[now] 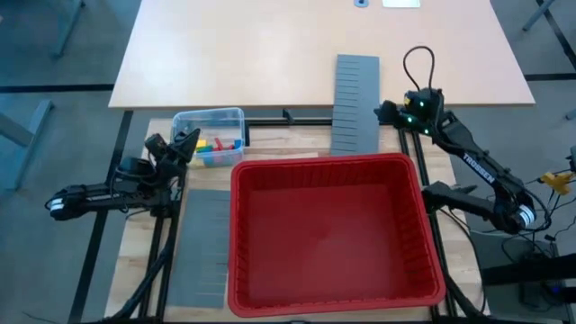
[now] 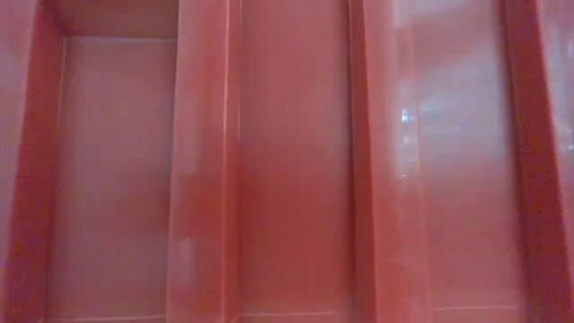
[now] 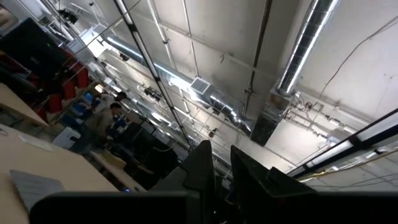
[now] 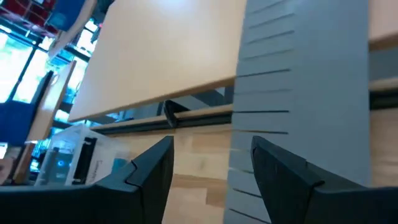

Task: Sort blocks
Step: Insert the bin divider into the red bin

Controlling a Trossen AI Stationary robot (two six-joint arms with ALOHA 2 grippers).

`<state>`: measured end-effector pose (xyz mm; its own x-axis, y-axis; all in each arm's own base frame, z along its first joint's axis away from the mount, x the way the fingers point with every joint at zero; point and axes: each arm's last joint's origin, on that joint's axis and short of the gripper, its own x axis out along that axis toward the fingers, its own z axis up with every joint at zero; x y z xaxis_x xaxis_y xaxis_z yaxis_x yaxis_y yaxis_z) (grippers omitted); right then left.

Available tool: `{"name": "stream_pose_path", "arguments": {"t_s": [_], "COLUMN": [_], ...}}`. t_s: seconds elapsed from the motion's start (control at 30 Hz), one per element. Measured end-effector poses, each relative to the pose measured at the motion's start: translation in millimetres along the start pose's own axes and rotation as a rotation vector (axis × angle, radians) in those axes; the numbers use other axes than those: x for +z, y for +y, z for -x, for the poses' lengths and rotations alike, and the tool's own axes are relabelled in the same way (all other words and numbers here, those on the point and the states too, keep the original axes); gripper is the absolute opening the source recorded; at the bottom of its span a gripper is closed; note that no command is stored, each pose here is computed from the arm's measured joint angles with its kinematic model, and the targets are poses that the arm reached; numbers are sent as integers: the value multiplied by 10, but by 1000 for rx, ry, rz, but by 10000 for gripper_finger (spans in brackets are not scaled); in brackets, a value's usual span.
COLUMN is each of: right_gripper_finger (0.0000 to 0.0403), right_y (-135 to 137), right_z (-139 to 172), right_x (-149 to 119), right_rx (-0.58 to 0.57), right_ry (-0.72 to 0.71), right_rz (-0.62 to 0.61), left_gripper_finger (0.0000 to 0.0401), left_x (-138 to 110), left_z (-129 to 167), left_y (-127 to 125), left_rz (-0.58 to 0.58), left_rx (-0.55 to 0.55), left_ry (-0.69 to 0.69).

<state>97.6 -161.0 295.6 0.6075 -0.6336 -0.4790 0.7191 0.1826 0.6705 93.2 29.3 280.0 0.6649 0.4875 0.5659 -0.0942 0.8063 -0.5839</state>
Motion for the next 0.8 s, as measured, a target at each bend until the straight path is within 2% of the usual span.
{"name": "stream_pose_path", "arguments": {"t_s": [0.33, 0.6, 0.8], "right_gripper_finger": [190, 190, 190], "right_y": [-195, -378, -399], "right_z": [-176, -467, -546], "right_x": [-26, -130, -158], "right_rx": [-149, -294, -252], "right_ry": [-17, 150, 228], "right_rz": [-44, -28, 8], "left_gripper_finger": [69, 73, 76], "left_x": [58, 69, 66], "left_z": [-20, -23, -22], "left_y": [-43, -51, -60], "left_rz": [12, 14, 27], "left_rx": [-11, -15, -44], "left_ry": [-18, -22, -6]}}
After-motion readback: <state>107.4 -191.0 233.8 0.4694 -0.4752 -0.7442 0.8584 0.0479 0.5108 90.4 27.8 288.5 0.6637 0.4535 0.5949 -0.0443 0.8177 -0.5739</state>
